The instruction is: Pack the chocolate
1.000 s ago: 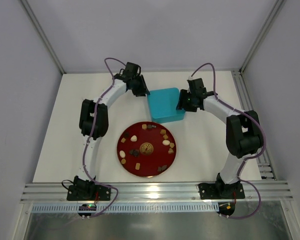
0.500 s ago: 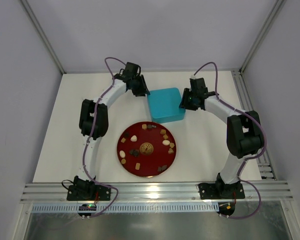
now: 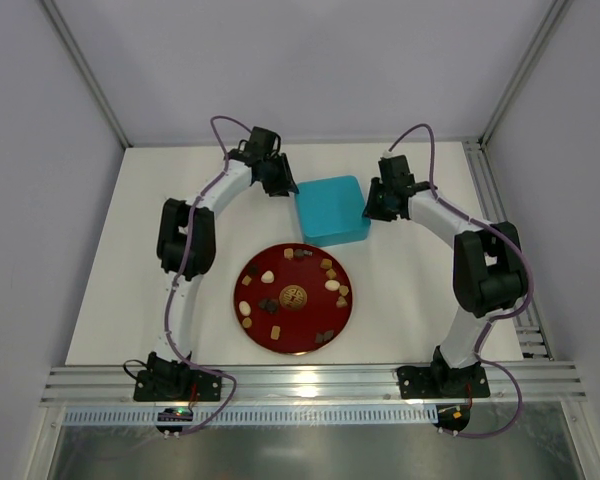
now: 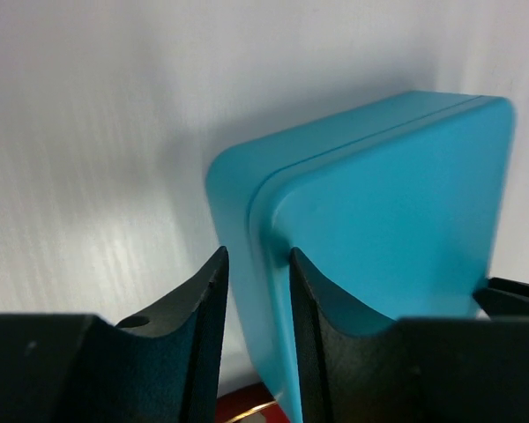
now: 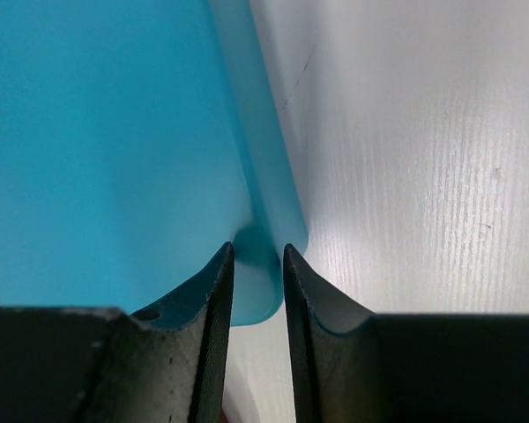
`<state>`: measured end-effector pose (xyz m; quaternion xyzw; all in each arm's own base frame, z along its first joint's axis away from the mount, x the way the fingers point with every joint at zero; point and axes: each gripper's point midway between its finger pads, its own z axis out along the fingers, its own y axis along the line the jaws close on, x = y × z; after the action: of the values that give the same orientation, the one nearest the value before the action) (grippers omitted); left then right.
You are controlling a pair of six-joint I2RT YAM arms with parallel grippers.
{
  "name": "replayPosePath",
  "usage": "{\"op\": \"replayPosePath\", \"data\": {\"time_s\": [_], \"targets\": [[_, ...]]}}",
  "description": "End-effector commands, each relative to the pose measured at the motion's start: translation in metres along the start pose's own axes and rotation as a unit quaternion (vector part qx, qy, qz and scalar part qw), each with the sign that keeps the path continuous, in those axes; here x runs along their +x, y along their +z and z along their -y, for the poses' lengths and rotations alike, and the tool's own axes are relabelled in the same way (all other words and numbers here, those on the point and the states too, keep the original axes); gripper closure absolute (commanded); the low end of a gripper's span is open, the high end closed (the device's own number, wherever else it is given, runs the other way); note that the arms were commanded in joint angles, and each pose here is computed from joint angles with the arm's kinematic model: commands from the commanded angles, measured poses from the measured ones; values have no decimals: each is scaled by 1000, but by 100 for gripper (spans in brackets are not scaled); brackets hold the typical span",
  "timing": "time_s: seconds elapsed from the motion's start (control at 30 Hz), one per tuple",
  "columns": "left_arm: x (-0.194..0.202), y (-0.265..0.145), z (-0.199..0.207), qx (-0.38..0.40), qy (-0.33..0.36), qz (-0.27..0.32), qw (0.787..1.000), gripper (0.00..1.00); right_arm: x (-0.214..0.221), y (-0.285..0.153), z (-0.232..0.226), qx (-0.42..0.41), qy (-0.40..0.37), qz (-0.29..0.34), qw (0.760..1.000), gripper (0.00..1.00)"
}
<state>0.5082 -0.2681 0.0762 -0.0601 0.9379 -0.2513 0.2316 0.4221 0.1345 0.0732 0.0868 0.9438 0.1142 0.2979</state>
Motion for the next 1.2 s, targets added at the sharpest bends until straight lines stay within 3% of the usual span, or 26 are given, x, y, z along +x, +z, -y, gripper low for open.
{"op": "replayPosePath", "data": {"time_s": [0.0, 0.23, 0.6, 0.7, 0.87, 1.03, 1.17], "targets": [[112, 18, -115, -180, -1, -184, 966, 67, 125, -12, 89, 178, -49, -218, 958, 71], [113, 17, -109, -164, -2, -186, 969, 67, 136, -16, 89, 192, -59, -243, 949, 74], [105, 13, -110, -145, -6, -179, 973, 63, 105, -16, 61, 133, -47, -199, 970, 63], [92, 7, -101, -127, -3, -162, 979, 60, 79, -23, 49, 103, -37, -164, 980, 61], [56, -12, -75, -91, 4, -117, 989, 53, 16, -46, 20, 45, -22, -67, 997, 50], [15, -39, -40, -54, 21, -59, 997, 46, -38, -78, -1, -8, -11, 15, 1000, 39], [-10, -74, -16, -34, 35, -8, 999, 41, -70, -109, -10, -45, -4, 83, 996, 37]]}}
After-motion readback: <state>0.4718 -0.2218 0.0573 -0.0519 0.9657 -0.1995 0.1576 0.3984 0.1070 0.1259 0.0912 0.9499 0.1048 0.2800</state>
